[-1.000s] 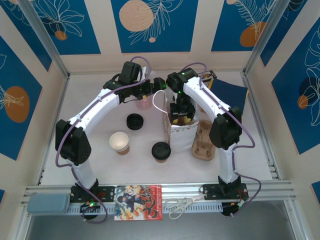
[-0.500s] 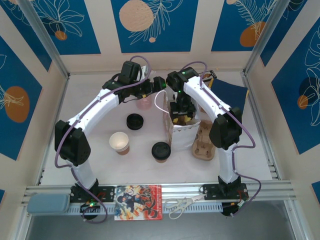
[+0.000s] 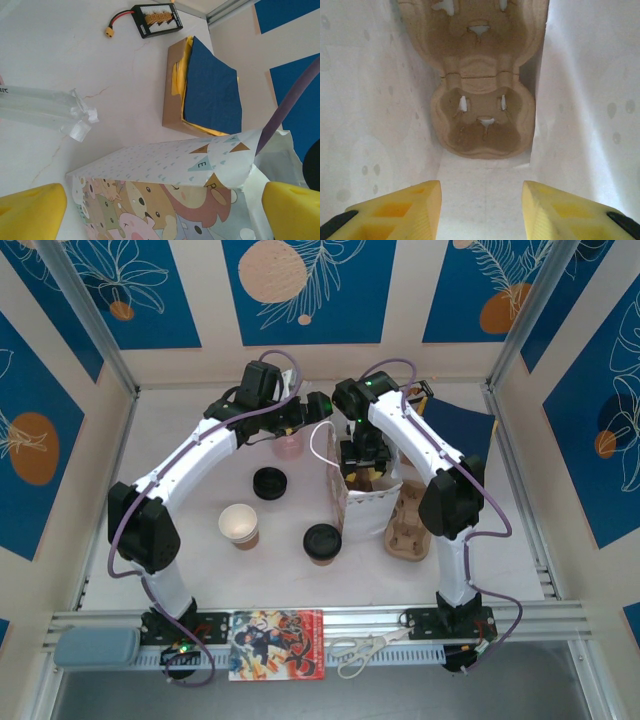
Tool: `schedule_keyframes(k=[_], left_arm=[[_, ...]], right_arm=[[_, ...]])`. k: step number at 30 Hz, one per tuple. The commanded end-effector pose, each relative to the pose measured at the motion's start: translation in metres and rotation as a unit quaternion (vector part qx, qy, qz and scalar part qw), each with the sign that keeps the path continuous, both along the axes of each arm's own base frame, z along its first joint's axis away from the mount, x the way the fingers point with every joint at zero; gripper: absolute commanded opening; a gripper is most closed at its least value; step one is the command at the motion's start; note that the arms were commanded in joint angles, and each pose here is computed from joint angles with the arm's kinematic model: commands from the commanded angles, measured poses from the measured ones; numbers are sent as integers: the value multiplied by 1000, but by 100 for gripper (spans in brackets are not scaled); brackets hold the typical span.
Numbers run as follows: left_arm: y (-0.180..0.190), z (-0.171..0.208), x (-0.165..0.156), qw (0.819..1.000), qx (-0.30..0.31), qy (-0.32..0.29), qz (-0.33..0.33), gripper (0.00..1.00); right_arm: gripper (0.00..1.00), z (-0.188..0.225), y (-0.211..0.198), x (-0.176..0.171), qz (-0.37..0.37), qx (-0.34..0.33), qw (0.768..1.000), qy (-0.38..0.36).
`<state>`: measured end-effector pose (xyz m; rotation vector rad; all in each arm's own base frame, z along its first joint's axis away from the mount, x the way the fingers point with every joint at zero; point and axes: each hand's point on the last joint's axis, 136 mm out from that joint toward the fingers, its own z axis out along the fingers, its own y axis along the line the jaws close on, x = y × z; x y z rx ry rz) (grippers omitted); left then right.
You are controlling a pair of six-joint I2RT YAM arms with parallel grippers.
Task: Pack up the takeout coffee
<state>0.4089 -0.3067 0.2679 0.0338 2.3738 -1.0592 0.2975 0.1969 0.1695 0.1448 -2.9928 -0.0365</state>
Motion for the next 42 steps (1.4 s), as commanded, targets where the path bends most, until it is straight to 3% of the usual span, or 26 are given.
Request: schedule_keyframes(k=[1,42], left_arm=[[-12,17,-13,1000,-13,-17,-22,100],[-10,32,-16,999,-4,-36,-23,100]], right_arm=[[47,20,-16,-30,-3,-31,999,38],[47,79,-19,7,-8,-34,992,-124]])
